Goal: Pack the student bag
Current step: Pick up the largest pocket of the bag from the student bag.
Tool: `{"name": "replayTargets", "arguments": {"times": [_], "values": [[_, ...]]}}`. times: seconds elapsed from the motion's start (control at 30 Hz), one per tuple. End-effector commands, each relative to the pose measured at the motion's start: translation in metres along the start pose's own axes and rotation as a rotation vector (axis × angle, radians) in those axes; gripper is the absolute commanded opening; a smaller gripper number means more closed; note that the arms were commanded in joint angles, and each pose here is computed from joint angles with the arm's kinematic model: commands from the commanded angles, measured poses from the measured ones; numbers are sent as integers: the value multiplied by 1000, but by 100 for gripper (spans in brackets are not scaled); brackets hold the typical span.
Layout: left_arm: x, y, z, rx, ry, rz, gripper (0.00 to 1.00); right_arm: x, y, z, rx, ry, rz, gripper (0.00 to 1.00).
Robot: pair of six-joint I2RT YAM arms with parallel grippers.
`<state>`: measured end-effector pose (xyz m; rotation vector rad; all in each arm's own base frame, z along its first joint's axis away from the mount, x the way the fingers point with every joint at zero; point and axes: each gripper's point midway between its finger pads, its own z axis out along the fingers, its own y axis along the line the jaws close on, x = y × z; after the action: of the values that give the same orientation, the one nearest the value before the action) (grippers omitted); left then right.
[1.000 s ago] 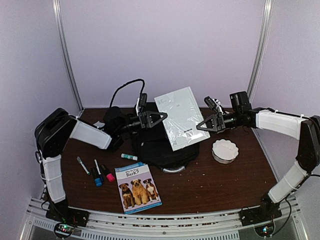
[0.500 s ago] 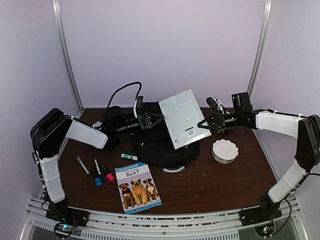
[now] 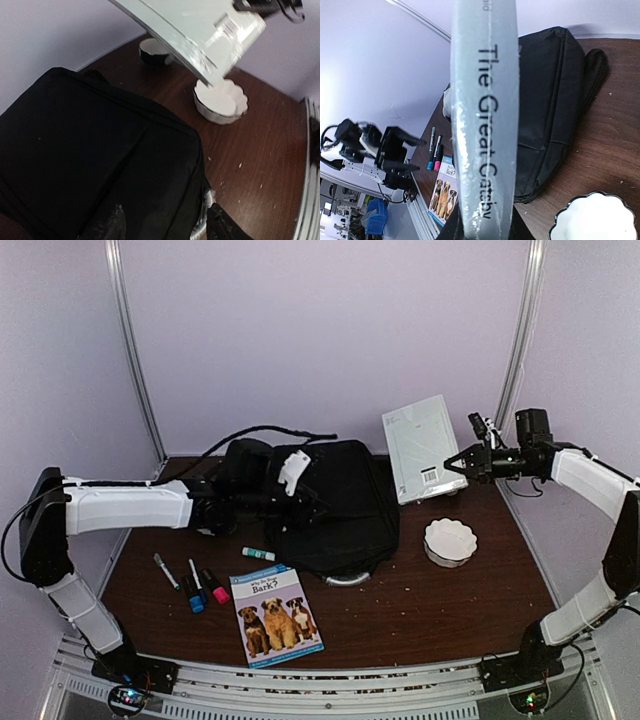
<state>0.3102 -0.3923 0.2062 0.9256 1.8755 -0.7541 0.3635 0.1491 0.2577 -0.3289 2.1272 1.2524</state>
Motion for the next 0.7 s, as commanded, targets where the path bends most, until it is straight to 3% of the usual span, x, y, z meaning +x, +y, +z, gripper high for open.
{"name": "replayTargets", "arguments": {"times": [0.0, 0.33, 0.67], "values": [[57, -17, 4, -107, 341, 436, 57, -25, 16, -34, 11, -103, -150, 0], [80, -54, 50, 0, 436, 517, 60, -19, 10, -48, 37, -146, -147, 0], [113, -42, 90, -19, 588, 542, 60, -13, 4, -43, 11, -142, -106, 0]]}}
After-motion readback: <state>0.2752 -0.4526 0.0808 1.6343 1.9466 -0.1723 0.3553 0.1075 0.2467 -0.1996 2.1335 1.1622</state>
